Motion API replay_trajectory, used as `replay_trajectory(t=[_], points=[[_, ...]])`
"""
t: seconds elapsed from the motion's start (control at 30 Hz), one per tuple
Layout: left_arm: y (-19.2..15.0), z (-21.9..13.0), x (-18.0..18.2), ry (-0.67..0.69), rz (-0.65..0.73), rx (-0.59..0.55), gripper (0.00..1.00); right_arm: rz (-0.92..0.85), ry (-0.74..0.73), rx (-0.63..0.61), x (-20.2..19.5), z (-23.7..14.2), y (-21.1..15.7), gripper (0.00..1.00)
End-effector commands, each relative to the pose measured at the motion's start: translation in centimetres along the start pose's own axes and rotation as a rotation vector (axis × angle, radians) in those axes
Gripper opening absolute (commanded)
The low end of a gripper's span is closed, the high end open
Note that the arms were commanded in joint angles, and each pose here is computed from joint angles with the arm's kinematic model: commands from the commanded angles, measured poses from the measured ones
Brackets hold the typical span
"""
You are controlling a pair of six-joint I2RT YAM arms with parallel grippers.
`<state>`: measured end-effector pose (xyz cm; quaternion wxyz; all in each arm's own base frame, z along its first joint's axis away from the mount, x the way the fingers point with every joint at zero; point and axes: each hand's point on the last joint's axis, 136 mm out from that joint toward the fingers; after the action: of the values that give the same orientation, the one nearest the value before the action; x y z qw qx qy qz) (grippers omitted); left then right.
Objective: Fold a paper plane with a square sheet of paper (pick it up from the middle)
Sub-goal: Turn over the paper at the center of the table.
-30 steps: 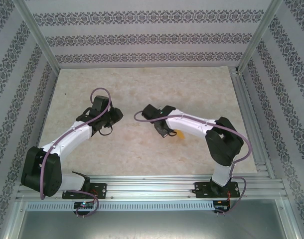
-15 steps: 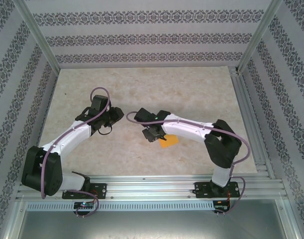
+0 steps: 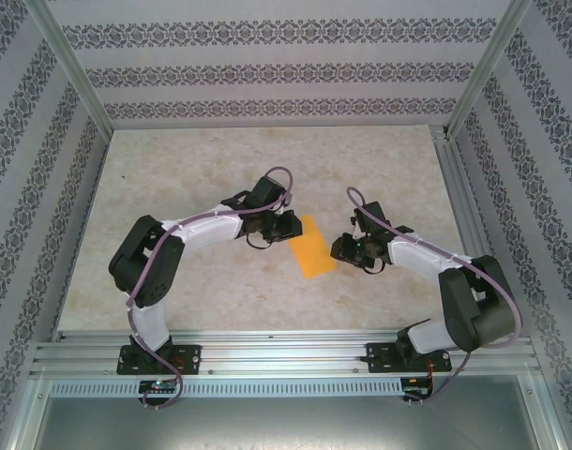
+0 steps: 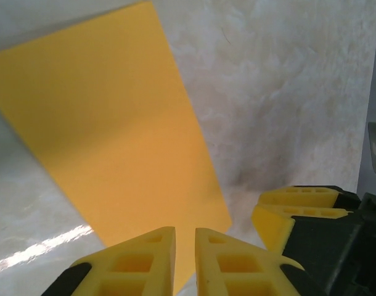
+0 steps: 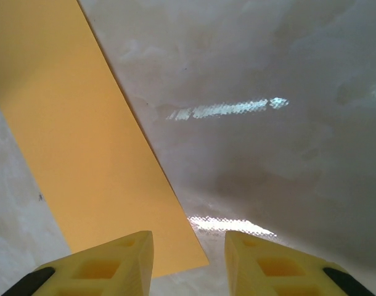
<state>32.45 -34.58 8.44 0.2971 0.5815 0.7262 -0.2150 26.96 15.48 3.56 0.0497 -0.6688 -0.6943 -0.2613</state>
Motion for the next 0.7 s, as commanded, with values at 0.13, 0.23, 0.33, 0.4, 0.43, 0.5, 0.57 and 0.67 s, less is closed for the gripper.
replay_trajectory(t=[0.13, 0.23, 0.33, 0.4, 0.43, 0.5, 0.57, 0.67], points=[[-0.7, 2.2, 3.1, 0.13, -0.014, 0.036, 0.12, -0.063, 0.121, -0.018, 2.4, 1.1, 2.5, 0.36], [-1.1, 2.9, 3.8, 0.137, -0.022, 0.062, 0.11, -0.082, 0.088, 0.001, 1.9, 1.6, 2.7, 0.36], [-1.4, 3.4, 3.9, 0.127, -0.014, 0.077, 0.11, -0.101, 0.064, 0.021, 1.6, 1.9, 2.8, 0.36], [-1.4, 3.7, 3.9, 0.123, -0.011, 0.083, 0.11, -0.113, 0.048, 0.025, 1.2, 2.2, 2.8, 0.36], [-1.4, 3.9, 4.0, 0.127, -0.011, 0.089, 0.11, -0.117, 0.049, 0.034, 1.2, 2.4, 2.7, 0.36], [-1.4, 4.2, 4.3, 0.141, -0.011, 0.096, 0.1, -0.119, 0.061, 0.057, 1.3, 2.7, 2.4, 0.37], [-1.5, 4.6, 4.9, 0.155, -0.014, 0.102, 0.1, -0.117, 0.062, 0.069, 1.1, 3.0, 2.0, 0.37], [-1.8, 5.2, 5.8, 0.176, -0.026, 0.115, 0.09, -0.119, 0.076, 0.087, 1.3, 3.2, 1.5, 0.37]])
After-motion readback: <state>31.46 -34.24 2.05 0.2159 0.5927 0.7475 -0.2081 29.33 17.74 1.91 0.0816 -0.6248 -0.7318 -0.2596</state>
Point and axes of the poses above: each hand's point on the last joint's axis, 136 mm out from that joint toward the fingers, its own z axis out along the fingers, its own x axis along the line the jaws close on, y = z × x, and after that the axes turned 12 degrees about -z, right-handed
